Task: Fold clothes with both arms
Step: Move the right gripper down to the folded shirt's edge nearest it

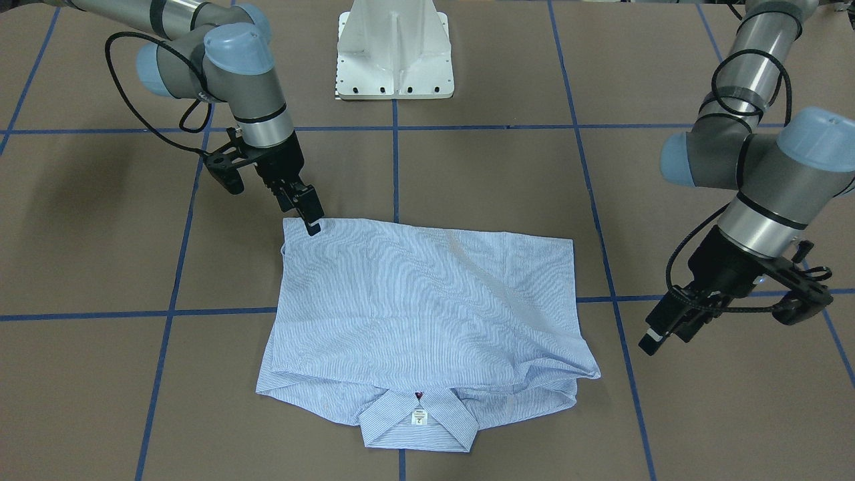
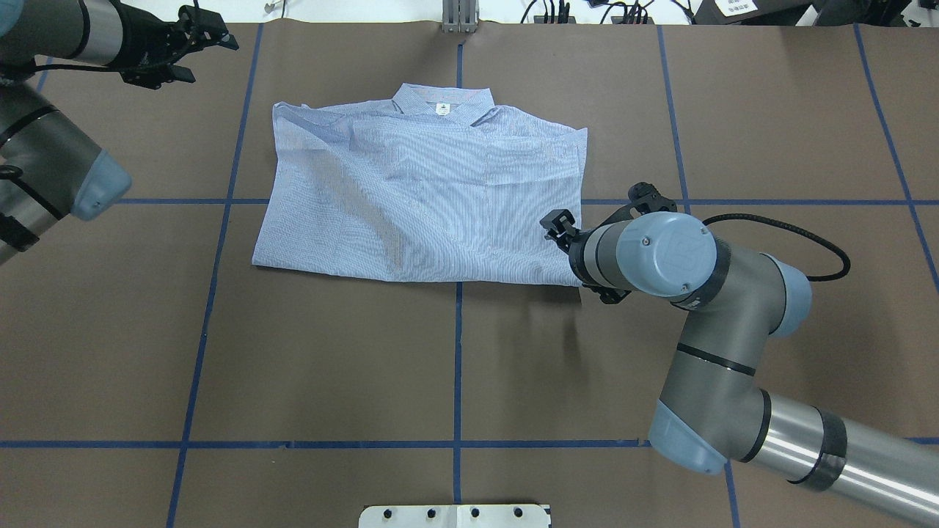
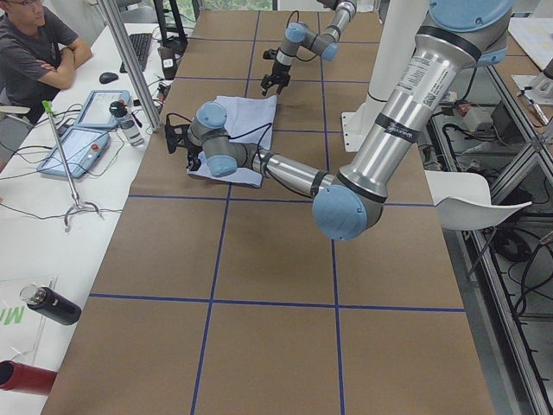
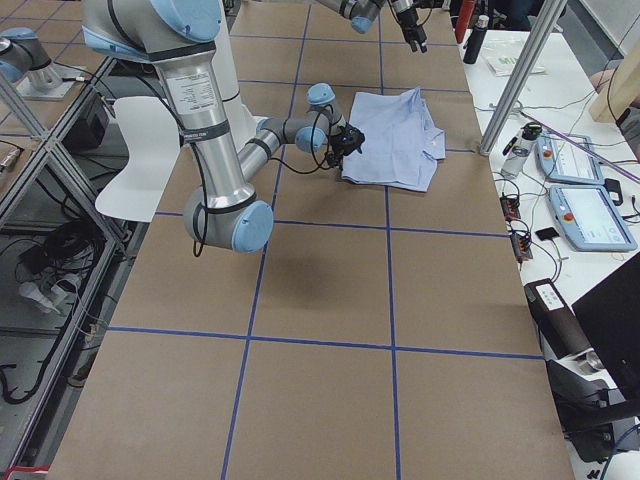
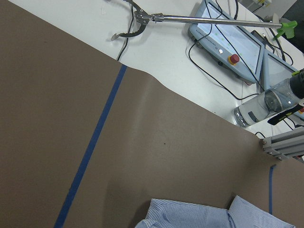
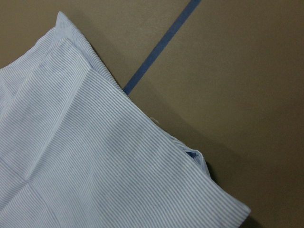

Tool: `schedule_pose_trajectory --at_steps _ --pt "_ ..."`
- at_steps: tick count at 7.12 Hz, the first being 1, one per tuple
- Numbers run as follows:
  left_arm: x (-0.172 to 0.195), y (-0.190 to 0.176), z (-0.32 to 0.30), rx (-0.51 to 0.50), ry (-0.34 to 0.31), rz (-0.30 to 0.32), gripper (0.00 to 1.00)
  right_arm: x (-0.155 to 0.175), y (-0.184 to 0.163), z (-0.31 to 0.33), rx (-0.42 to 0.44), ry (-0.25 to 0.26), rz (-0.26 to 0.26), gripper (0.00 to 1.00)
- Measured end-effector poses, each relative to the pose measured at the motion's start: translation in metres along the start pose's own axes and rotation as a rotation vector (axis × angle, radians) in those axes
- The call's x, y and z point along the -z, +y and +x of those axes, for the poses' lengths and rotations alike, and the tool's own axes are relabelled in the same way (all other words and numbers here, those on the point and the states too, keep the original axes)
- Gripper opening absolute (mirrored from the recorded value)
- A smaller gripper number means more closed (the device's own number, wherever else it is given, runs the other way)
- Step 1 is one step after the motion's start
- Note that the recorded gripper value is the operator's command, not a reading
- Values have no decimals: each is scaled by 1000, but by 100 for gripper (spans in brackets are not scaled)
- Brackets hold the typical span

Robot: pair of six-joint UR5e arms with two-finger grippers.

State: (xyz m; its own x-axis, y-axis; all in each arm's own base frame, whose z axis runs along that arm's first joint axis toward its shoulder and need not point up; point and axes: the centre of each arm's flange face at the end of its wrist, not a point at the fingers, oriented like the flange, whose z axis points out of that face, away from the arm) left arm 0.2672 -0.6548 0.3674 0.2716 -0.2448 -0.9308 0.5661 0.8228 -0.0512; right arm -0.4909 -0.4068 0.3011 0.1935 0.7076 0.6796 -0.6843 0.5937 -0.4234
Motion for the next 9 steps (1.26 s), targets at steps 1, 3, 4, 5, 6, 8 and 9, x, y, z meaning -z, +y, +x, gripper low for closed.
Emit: schedule_pose_trajectory --at_steps 1,3,4,5,6,8,9 --pt "-2 0 -1 3 -9 -2 100 -6 0 5 -2 1 21 97" --pt "-4 0 -2 6 -21 -5 100 -18 -3 23 -1 25 52 86" --pt "-5 0 -3 6 -23 -6 100 -23 -1 30 2 34 59 38" --pt "-5 0 -2 6 -24 -6 100 -26 0 33 3 40 63 0" --pt "-5 0 -2 6 -24 -6 100 -28 -1 35 6 45 64 0" --pt "-5 0 -2 6 -24 -6 100 -27 -2 40 13 68 38 0" --pt "-6 0 -2 6 -24 -6 100 -26 -5 44 12 90 11 0"
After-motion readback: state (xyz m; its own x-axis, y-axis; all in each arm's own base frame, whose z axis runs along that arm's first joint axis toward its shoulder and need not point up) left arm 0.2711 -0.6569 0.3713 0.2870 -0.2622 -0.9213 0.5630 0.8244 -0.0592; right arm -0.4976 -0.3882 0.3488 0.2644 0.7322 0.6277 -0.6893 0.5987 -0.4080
